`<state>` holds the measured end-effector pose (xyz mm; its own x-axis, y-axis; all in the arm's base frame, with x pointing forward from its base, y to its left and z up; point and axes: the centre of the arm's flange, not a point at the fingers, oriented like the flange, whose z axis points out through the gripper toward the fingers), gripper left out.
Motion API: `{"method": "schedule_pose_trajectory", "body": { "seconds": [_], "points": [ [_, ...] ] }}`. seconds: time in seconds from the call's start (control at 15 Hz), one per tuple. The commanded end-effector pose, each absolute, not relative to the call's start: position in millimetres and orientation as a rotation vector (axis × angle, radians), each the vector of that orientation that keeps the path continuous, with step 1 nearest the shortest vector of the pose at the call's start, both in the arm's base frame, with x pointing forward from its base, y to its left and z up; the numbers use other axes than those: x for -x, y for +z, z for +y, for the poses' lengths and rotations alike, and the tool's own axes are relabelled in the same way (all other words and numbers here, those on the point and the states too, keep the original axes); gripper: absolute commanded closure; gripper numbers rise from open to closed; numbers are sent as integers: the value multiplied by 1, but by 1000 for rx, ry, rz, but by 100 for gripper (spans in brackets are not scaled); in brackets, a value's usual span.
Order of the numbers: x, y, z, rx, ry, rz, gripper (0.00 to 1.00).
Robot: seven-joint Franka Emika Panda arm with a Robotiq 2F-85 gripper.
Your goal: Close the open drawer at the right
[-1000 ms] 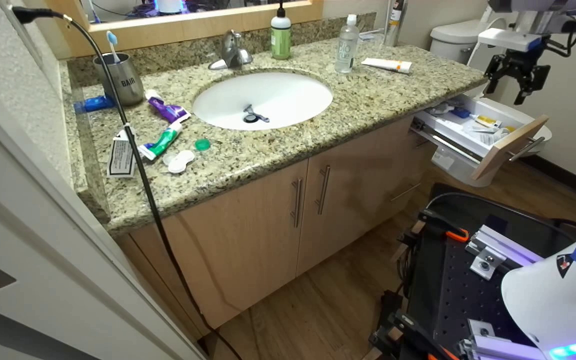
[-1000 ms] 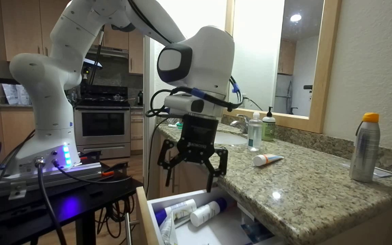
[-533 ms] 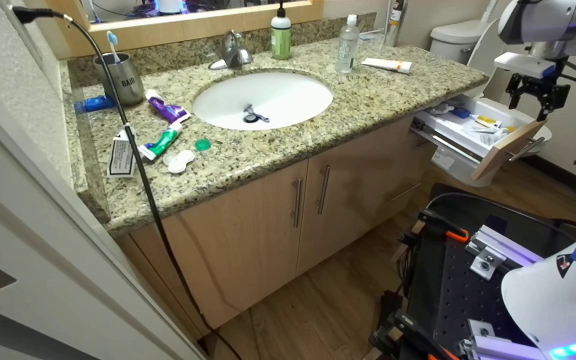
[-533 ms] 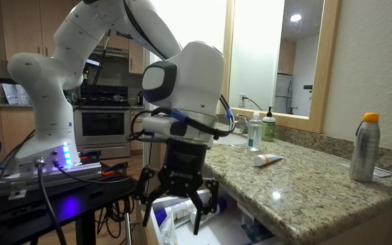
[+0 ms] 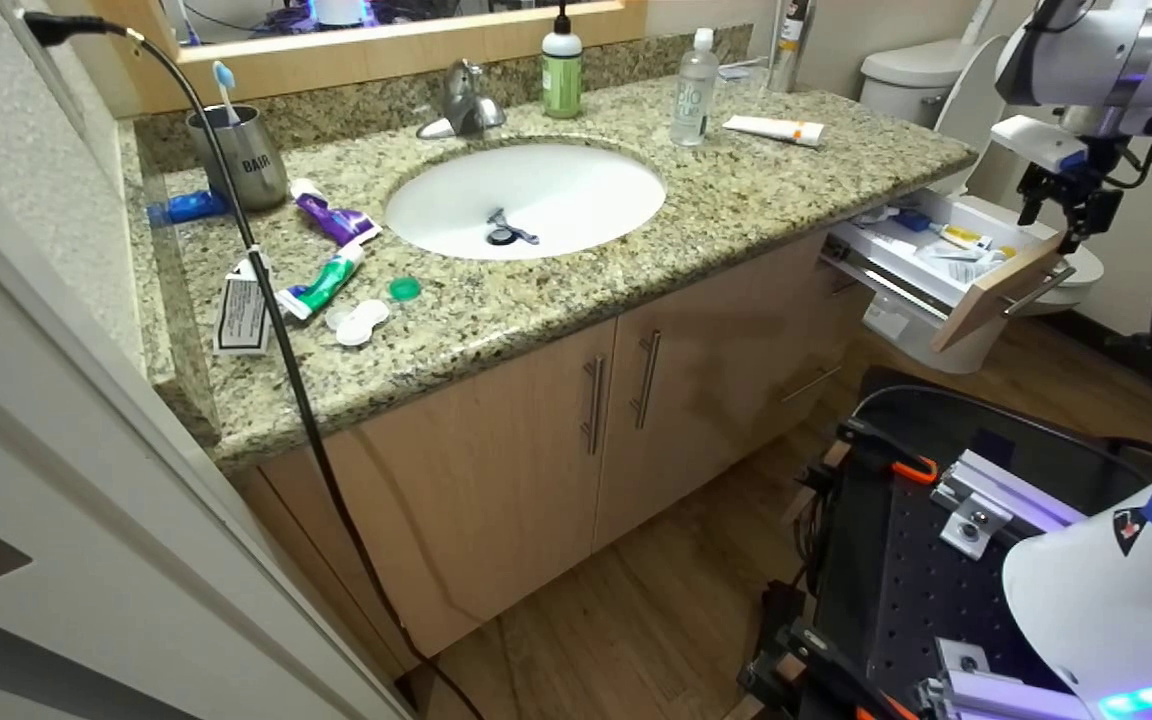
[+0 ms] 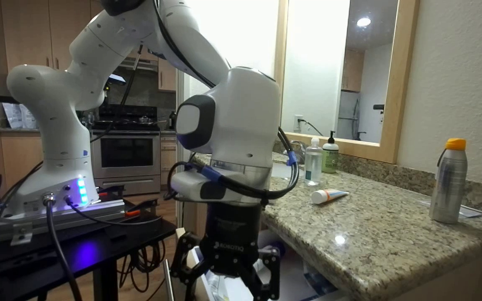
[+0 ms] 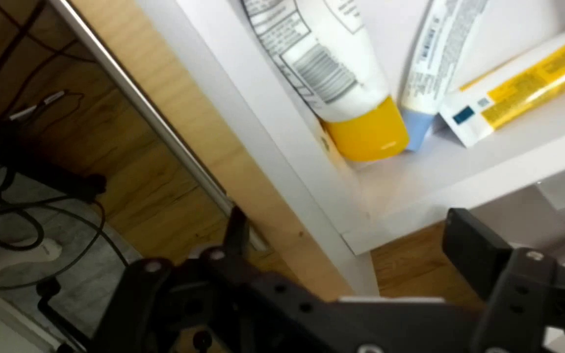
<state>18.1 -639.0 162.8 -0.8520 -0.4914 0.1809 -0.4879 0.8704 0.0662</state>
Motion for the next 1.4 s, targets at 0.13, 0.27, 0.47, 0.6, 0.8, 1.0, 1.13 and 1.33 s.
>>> {"method": "schedule_pose_trajectory", "body": {
  "seconds": [0.13,0.27,0.47,0.6,0.8,1.0,1.13,1.33],
  "points": [
    [-1,157,-686,-393,175,-3047,0],
    [0,156,-692,-259,234,-3113,0],
    [-13,139,-702,-122,211,-3194,0],
    [-22,129,-708,-53,185,-3212,0],
    [-36,123,-717,57,194,-3225,0],
    [-49,126,-726,145,211,-3246,0],
    [-54,130,-737,235,225,-3270,0],
    [-65,133,-750,327,229,-3372,0]
  ]
}}
